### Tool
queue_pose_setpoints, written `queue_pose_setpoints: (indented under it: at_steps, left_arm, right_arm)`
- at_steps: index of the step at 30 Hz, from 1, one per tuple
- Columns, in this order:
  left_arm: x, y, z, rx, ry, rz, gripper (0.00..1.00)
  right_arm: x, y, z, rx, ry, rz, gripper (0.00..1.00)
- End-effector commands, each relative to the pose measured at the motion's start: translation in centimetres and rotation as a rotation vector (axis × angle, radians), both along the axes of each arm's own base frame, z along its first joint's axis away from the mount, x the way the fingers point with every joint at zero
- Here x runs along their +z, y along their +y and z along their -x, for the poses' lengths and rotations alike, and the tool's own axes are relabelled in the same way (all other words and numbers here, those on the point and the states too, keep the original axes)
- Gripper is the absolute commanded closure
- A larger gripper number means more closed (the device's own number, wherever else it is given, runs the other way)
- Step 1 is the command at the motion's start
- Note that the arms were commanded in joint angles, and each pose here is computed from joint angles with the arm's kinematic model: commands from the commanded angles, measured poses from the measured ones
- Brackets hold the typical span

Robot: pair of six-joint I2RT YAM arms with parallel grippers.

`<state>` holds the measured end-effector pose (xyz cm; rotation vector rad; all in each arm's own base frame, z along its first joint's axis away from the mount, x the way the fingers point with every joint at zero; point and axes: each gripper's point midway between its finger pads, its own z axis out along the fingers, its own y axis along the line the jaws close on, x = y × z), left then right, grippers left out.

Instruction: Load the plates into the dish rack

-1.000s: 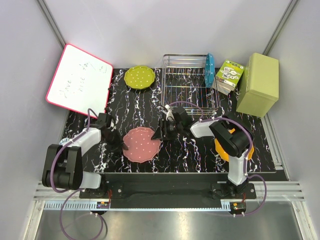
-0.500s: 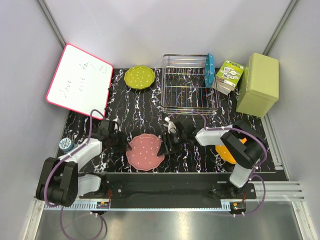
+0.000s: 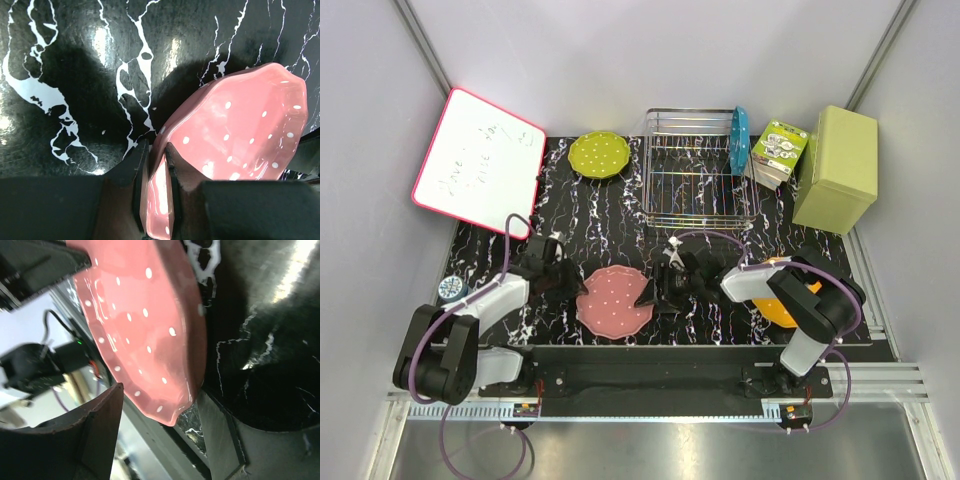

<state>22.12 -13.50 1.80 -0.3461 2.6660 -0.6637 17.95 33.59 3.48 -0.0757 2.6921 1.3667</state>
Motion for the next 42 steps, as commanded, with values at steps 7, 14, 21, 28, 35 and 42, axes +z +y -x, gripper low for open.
queue_pose_setpoints:
  at_steps: [7, 14, 21, 28, 35, 42]
  left_arm:
    - [2.3, -7.5, 6.8, -0.223, 0.209, 0.252, 1.00]
    - [2.5, -8.2, 7.2, -0.225, 0.218, 0.263, 1.00]
    - [3.4, -9.4, 7.2, -0.256, 0.222, 0.284, 1.00]
    - [3.1, -7.8, 6.8, -0.231, 0.213, 0.226, 1.00]
    - [5.8, -7.2, 1.0, -0.292, -0.017, 0.176, 0.66]
    - [15.6, -1.6, -8.7, -0.205, -0.470, -0.118, 0.33]
  right_arm:
    - [1.0, 2.2, -4.8, -0.305, 0.013, -0.102, 0.32]
    - [1.9, 4.8, -4.8, -0.240, -0.050, -0.154, 0.40]
    - [2.4, 4.6, -5.4, -0.260, -0.077, -0.149, 0.47]
    - [3.9, 1.2, -5.5, -0.190, -0.148, -0.103, 0.62]
    - [8.8, -2.5, -4.8, 0.021, -0.310, -0.062, 1.00]
    - [19.6, -4.3, -4.8, 0.191, -0.647, -0.016, 1.00]
